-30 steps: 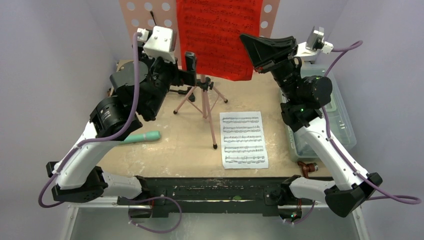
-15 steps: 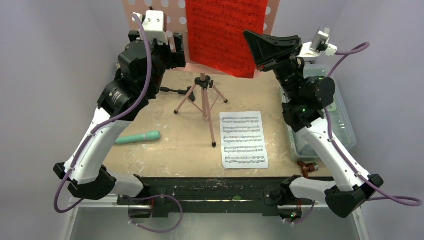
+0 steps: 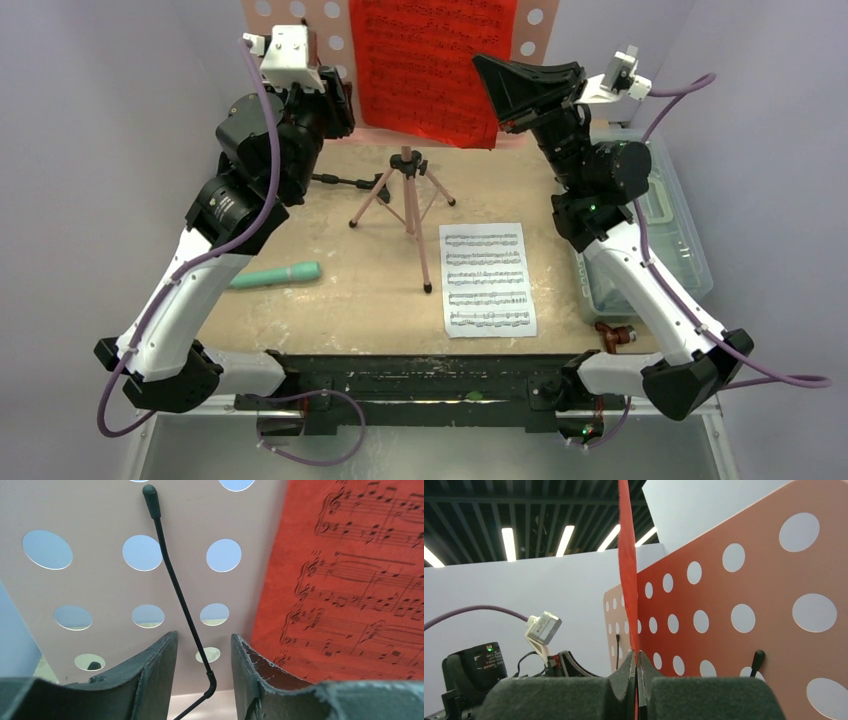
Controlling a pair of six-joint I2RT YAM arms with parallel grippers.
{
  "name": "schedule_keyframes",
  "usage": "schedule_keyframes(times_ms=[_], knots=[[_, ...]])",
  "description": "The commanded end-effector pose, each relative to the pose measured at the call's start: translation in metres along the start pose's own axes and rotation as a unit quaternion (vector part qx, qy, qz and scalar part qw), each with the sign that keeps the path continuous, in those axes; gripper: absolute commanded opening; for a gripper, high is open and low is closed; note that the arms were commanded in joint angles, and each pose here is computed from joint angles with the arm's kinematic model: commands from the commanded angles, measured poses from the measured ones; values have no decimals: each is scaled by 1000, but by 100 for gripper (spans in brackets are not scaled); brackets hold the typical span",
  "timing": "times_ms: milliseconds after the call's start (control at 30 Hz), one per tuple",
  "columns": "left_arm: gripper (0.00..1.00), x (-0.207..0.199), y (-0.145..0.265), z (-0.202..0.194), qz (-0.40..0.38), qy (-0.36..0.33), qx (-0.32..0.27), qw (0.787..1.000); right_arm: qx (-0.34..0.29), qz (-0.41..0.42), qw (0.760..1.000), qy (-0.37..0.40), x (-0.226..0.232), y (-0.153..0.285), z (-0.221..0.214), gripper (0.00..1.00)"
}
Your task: Set up the instrument practice props
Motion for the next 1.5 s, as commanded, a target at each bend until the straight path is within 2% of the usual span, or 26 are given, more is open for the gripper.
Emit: schedule_keyframes(times_ms=[0,133,400,600,1033,1467], knots=[[41,-2,0,9,-13,15,-32,999,-37,24,999,9,13,-7,23,0],[34,-2,-1,8,-15,14,-34,999,-36,27,999,15,15,-12,21,0],[13,7,12,6,-30,12,-71,997,-30,18,999,26,18,-23,10,0],[5,13,24,9,-51,24,-114,992,-24,11,999,40,23,-33,-1,0],[0,15,31,9,-75,32,-146,986,-21,-21,999,45,17,-42,-17,0],[0,10,33,15,-97,35,-148,984,-11,35,999,13,22,-64,-51,0]])
Point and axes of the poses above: each gripper's point midway between its finger pads, its own y axis back along the fingers, its own x axis along the line the jaws close on, z = x × y, the point moved 9 cm from there along y, back along the fingers, and after that the axes turned 7 degrees about y, right-handed, at the moved point
